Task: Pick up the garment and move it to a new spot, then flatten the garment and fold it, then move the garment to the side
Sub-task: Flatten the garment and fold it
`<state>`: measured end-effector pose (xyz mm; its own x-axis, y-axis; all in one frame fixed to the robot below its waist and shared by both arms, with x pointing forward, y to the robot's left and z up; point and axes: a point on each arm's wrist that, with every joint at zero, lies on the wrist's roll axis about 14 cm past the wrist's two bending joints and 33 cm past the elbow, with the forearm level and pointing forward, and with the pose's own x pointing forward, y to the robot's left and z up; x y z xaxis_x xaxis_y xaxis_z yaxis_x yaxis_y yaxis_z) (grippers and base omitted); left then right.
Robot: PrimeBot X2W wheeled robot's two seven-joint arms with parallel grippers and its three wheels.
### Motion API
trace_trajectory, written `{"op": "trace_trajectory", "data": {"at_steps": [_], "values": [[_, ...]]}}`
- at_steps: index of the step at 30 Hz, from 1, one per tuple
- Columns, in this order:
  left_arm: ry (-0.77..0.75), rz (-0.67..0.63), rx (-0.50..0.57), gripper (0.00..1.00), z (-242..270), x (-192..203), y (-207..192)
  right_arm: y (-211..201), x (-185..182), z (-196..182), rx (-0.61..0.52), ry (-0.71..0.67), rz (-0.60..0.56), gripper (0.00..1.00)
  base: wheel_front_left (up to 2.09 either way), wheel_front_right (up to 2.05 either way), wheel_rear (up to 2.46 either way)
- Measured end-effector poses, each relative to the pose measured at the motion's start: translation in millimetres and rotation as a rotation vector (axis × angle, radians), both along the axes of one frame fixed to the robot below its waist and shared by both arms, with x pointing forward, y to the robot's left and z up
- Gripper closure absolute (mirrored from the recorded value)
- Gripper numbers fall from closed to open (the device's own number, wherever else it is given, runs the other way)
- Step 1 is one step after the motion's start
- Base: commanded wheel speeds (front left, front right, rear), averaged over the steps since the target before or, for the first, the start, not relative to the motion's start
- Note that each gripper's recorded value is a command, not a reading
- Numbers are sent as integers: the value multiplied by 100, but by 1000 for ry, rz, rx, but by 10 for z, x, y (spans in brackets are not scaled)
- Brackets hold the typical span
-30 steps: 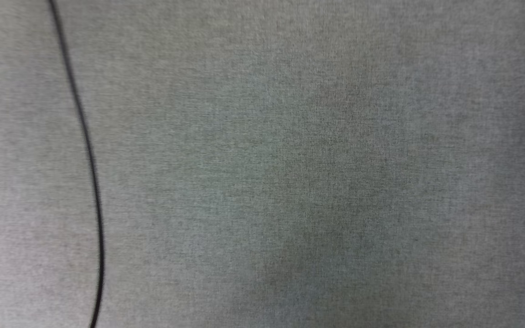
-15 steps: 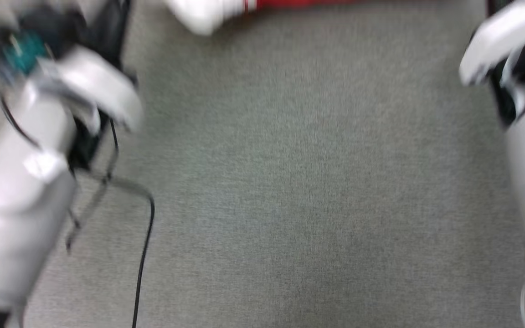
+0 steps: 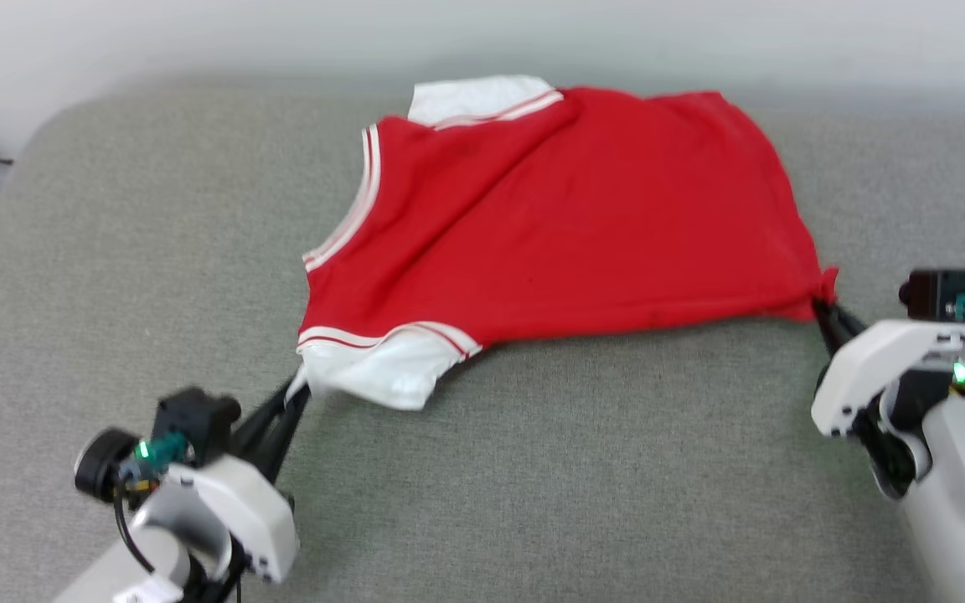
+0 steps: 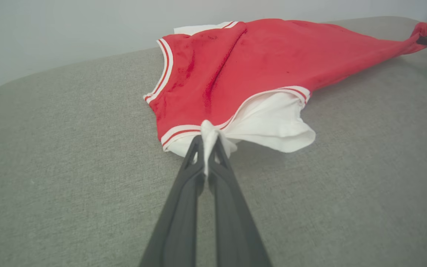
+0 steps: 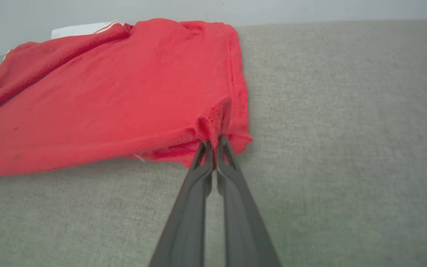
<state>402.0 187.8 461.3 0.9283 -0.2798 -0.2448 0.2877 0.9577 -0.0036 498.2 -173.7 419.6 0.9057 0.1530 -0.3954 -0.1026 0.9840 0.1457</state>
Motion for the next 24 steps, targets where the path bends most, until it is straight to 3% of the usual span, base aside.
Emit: {"op": "trace_trajectory", "data": {"at_steps": [9, 24], "values": [[105, -36, -2, 100, -94, -656, -81, -131, -592, 28, 110, 112, 6, 100, 0, 0, 0], [314, -126, -51, 100, -267, -1528, -258, -451, -1745, -22, 116, 314, 26, 100, 0, 0, 0]]}}
